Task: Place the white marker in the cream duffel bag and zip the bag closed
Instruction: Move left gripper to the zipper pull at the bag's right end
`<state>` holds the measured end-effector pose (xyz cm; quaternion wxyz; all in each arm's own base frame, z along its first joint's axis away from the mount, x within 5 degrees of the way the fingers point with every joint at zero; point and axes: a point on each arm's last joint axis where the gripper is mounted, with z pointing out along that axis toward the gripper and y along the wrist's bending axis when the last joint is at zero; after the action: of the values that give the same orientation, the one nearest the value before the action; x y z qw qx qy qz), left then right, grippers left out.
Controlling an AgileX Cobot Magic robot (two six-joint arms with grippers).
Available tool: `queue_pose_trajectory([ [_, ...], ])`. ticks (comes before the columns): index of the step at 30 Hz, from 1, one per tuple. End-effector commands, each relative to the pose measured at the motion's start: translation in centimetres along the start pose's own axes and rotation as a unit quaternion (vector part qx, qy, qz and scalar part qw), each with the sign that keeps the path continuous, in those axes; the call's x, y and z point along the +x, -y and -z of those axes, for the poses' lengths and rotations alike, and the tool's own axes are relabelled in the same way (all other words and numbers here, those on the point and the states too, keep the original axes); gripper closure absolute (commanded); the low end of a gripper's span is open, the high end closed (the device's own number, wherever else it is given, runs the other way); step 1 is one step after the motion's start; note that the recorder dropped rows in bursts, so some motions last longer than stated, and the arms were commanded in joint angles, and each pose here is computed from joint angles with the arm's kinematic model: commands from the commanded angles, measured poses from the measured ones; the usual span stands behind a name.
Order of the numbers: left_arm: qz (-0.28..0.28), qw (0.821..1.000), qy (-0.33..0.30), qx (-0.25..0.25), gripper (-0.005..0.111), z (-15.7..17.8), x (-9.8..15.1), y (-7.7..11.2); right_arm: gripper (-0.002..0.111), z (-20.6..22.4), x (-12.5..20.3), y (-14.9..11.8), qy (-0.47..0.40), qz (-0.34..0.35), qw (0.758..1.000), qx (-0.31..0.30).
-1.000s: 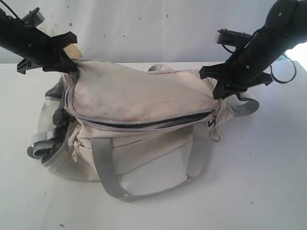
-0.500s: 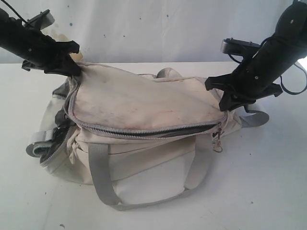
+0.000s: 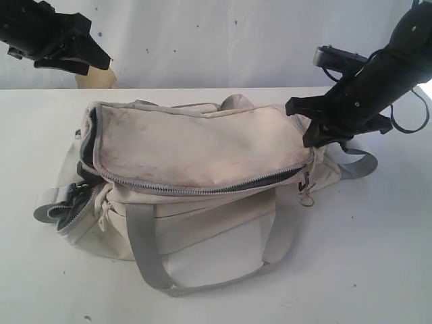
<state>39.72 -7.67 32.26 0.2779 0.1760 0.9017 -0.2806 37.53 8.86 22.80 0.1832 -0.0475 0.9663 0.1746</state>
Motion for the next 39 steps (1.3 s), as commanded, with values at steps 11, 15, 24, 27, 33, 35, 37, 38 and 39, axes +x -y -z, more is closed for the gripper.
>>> queue_pose_trajectory([
  [11,-0.027,0.993,-0.039,0.107,0.053,-1.8,2.5,6.4,0.108,0.8,-1.9,-2.1,0.084,-0.171,0.972,-0.139],
  [15,-0.057,0.984,-0.055,0.162,0.053,-3.7,3.8,9.9,0.108,0.9,-2.1,-2.1,0.096,-0.179,0.969,-0.141],
  [24,-0.062,0.982,-0.051,0.172,0.053,-7.4,6.3,14.0,0.108,0.8,-1.5,-1.9,0.063,-0.16,0.976,-0.135],
  [27,-0.053,0.98,-0.05,0.187,0.053,-8.3,7.4,15.2,0.108,0.8,-1.0,-1.2,0.039,-0.135,0.984,-0.114],
  [33,-0.085,0.981,-0.024,0.175,0.053,-10.3,8.6,17.6,0.108,1.2,-0.8,-0.1,0.023,-0.144,0.983,-0.115],
  [35,-0.089,0.981,-0.024,0.17,0.053,-11.4,9.1,18.4,0.108,1.2,-0.7,0.0,0.016,-0.145,0.982,-0.116],
  [37,-0.088,0.983,-0.021,0.163,0.053,-12.6,9.6,19.0,0.108,1.3,-0.6,0.0,0.009,-0.143,0.983,-0.118],
  [38,-0.086,0.984,-0.018,0.157,0.053,-13.2,9.8,19.4,0.108,1.3,-0.5,-0.1,0.002,-0.142,0.982,-0.12],
  [39,-0.086,0.985,-0.014,0.15,0.053,-13.8,10.1,19.6,0.108,1.3,-0.4,-0.1,-0.001,-0.141,0.983,-0.122],
])
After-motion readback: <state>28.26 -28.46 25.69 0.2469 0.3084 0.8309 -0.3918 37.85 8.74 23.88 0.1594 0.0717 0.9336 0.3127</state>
